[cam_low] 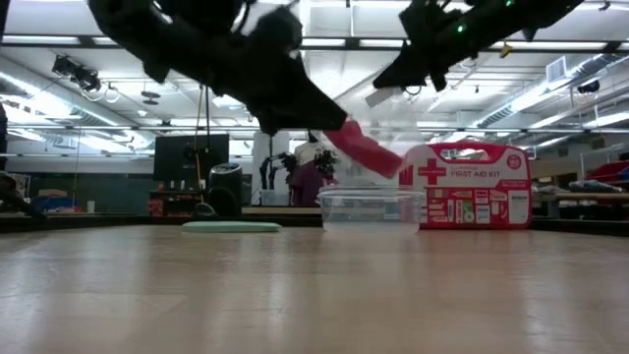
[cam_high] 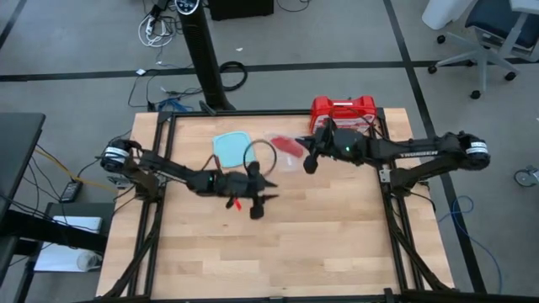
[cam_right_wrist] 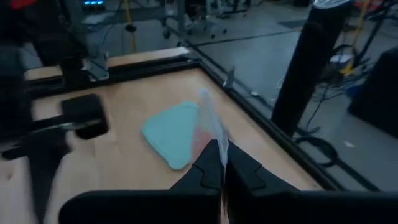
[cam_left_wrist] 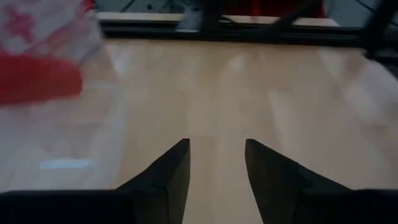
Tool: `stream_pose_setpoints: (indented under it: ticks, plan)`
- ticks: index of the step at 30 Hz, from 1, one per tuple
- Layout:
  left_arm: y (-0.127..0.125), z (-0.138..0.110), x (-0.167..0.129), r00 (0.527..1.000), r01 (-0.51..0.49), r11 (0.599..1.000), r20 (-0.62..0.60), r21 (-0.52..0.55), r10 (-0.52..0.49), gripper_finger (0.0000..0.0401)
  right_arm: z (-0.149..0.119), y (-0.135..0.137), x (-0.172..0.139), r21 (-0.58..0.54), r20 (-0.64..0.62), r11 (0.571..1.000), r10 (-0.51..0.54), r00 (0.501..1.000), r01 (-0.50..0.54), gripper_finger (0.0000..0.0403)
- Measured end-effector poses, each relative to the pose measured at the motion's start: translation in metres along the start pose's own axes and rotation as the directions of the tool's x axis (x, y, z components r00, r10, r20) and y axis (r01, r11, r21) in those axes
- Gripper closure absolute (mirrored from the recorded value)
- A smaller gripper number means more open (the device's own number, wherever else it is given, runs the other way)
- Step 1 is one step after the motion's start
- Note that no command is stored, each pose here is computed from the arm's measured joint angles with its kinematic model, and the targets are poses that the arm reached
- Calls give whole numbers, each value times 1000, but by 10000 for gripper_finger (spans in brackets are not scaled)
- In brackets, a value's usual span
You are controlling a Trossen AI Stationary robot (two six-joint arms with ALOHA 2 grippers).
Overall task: Roll bandage
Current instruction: Put the transparent zip bag into the plastic container
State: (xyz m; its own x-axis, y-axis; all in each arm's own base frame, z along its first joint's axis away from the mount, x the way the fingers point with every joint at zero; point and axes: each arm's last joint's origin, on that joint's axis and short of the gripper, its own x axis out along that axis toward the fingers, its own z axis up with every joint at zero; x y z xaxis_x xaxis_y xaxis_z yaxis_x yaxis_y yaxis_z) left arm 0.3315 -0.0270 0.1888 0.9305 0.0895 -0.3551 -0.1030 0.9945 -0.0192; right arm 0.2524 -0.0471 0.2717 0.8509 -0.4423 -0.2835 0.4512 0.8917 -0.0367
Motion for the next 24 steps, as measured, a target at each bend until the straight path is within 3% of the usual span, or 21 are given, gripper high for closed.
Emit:
stream_pose_setpoints:
  ticks: [7, 11, 16, 22, 24]
  plan:
    - [33, 1, 4, 998, -63, 994, -2, -89, 63, 244, -21, -8, 29, 8, -117, 993, 118, 986, -118, 403]
    - [37, 7, 3, 997, -75, 990, 19, -123, 78, 244, -32, -3, 36, 113, -190, 974, 215, 958, -196, 403]
    - [35, 13, 2, 1000, 2, 988, 1, -155, -2, 244, -36, 9, 30, 227, -238, 940, 308, 921, -255, 403]
    - [32, 20, -8, 997, 32, 987, -68, -157, -43, 244, -38, 19, 24, 258, -265, 929, 333, 905, -266, 403]
    - [32, 25, -12, 997, 31, 990, -66, -136, -40, 244, -39, 18, 24, 212, -273, 953, 269, 924, -215, 403]
